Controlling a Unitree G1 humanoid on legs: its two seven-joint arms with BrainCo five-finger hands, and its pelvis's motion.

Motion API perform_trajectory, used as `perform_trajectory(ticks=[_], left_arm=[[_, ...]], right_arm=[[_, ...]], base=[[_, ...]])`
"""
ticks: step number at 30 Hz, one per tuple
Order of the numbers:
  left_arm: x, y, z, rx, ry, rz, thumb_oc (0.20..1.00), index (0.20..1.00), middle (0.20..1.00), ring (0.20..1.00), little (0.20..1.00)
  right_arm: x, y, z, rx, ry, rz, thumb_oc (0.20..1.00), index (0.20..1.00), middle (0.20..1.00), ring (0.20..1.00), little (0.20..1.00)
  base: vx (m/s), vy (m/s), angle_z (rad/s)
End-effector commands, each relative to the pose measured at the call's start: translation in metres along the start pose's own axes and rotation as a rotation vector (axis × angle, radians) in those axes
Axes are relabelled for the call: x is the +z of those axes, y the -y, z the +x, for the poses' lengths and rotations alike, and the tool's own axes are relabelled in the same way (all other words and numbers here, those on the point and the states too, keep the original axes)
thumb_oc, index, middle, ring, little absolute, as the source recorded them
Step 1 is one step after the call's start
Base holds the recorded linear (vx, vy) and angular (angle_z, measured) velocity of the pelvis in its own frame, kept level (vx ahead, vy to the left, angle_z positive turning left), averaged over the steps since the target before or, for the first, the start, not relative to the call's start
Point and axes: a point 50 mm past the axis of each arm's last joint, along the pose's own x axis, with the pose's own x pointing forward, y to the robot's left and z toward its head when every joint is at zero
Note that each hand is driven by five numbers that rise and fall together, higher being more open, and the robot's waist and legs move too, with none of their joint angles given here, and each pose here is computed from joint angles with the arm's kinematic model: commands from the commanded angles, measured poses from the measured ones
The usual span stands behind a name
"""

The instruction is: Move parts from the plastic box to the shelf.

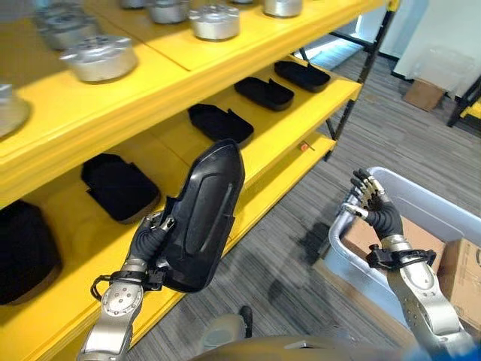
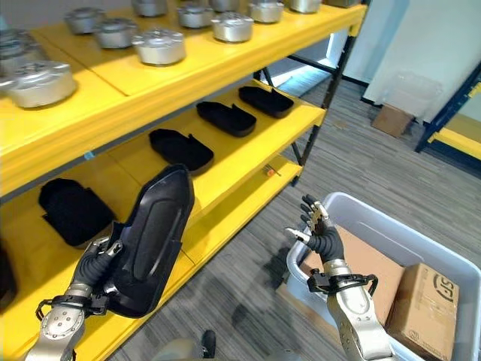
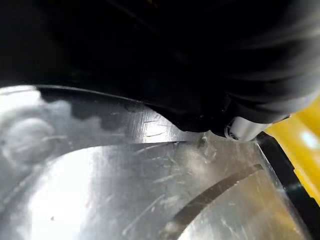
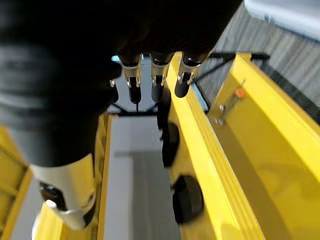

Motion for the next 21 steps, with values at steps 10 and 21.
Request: perform_trajectory(ticks=[10, 21], left_arm=[[0.048, -0.009, 0.004, 0.019, 0.256, 0.024, 0.200, 0.200, 0.200, 0.200, 0.200], [0.050, -0.012, -0.009, -0.016, 0.268, -0.010, 0.200, 0.200, 0.200, 0.200, 0.200]], right_arm=[[0.030, -0.003, 0.019, 0.070, 0.164, 0.023, 1.000, 1.000, 1.000, 1.000, 1.000], [0.047, 0.008, 0.023, 0.069, 0.218, -0.063, 1.000, 1.000, 1.000, 1.000, 1.000]], base=[[-0.09, 0.020, 0.44], [-0.20, 0.016, 0.30]])
